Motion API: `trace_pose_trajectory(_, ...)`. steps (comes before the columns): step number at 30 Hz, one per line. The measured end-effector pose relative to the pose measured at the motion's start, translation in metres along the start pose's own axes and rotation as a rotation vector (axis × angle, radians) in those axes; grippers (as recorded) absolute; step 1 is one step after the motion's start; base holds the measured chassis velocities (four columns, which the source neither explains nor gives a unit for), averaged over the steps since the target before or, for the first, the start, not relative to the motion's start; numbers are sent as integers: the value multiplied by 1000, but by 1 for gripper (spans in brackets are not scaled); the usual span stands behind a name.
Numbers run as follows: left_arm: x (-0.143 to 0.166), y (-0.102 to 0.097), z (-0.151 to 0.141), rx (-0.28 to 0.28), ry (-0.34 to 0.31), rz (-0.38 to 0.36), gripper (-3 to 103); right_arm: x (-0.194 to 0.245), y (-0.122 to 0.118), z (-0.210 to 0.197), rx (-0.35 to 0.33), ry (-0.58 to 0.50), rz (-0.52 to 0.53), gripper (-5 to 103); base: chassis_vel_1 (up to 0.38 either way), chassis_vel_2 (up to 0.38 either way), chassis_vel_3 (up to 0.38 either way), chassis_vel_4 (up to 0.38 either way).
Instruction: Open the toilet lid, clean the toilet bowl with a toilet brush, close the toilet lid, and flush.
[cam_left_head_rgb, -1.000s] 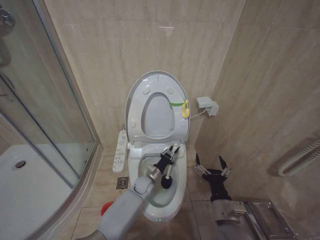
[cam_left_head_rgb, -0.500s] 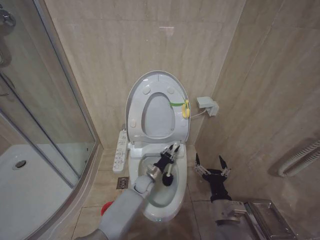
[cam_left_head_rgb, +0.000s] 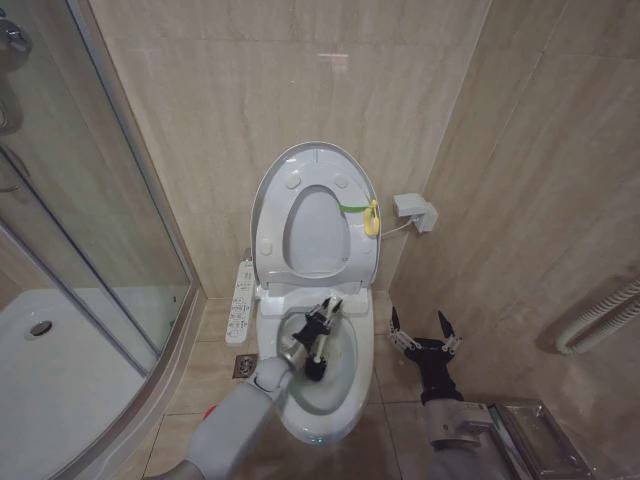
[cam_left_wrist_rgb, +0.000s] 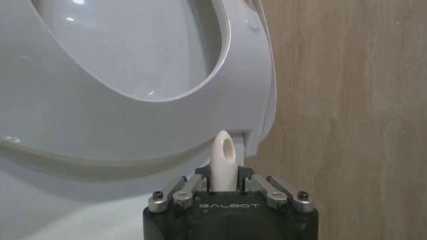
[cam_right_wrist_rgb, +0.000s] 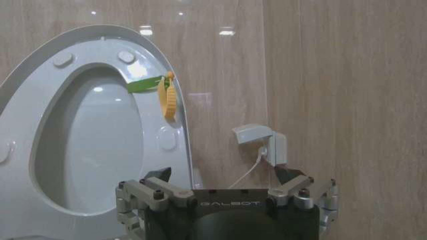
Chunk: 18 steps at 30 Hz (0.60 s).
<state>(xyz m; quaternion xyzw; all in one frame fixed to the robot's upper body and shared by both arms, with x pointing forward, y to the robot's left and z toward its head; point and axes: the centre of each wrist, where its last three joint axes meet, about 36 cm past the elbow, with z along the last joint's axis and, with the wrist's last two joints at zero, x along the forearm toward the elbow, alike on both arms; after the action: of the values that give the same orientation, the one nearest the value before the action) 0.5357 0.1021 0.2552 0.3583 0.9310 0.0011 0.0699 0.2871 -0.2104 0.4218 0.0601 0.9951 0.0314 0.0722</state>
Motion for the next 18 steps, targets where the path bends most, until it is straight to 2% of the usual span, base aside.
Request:
trace_pose_trajectory(2, -2, -4, -2, 2, -8, 7, 26, 0, 0, 0, 0, 0, 0, 100, 0, 0, 0, 0)
trace_pose_trajectory(10, -24, -49, -34, 42, -95, 69, 26, 0, 0, 0, 0, 0, 0, 100, 0, 0, 0, 0)
trace_pose_trajectory(13, -23, -51, -37, 44, -101, 73, 26, 0, 0, 0, 0, 0, 0, 100, 0, 0, 0, 0)
trace_pose_trajectory(18, -7, -37, -25, 29, -65, 48, 26, 0, 0, 0, 0, 0, 0, 100, 0, 0, 0, 0)
